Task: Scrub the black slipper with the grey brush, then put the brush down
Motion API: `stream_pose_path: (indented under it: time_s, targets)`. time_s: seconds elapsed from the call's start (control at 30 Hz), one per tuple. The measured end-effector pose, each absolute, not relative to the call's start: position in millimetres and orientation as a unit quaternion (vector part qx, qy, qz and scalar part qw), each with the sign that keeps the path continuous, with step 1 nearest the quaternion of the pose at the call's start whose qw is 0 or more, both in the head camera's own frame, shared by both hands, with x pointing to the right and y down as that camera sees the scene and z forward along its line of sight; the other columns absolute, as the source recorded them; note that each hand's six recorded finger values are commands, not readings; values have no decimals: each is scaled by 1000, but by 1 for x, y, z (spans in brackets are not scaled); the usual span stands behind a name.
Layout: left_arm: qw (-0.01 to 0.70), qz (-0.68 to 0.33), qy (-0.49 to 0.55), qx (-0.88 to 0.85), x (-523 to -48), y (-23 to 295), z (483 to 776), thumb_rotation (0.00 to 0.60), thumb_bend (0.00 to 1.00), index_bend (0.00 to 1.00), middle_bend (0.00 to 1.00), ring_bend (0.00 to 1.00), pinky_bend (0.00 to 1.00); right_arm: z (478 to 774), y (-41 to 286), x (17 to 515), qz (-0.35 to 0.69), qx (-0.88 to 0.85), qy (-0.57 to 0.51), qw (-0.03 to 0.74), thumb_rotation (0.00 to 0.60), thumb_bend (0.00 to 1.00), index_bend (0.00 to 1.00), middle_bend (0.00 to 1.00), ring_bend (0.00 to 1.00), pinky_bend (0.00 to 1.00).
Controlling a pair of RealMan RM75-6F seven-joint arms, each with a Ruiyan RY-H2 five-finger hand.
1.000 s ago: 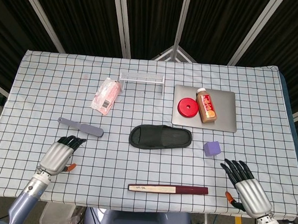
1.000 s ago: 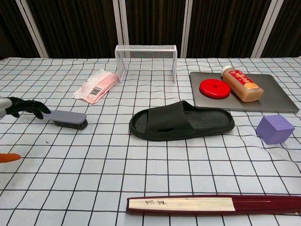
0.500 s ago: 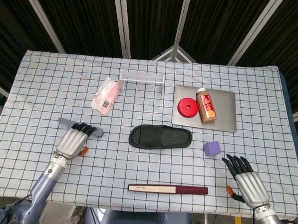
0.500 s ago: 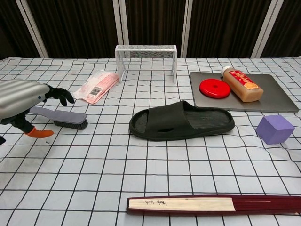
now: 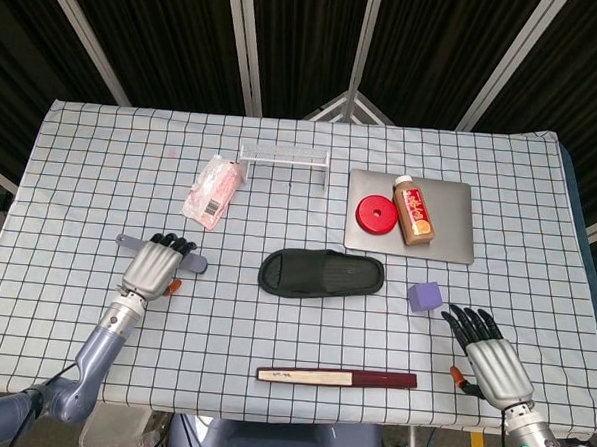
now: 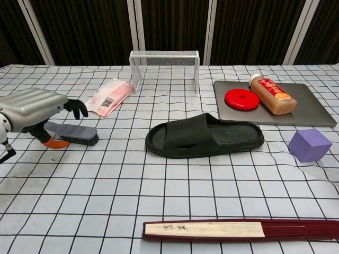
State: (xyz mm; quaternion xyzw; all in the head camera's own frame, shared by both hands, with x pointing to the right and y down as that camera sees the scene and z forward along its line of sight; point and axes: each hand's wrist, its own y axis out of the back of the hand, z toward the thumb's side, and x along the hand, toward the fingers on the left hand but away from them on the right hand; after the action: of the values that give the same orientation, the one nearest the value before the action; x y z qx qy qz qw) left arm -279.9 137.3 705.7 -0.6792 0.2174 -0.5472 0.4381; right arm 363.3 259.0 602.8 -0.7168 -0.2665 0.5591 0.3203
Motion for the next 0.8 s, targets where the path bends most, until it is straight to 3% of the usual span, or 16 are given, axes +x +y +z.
stream_pose_path:
  time_s: [0.8]
  targets:
    - [425,-564,215,-674,-291,126,717,600,421,321,356,286,305,612,261,362,575,-704,-255,328,600,416,0,0,0,0]
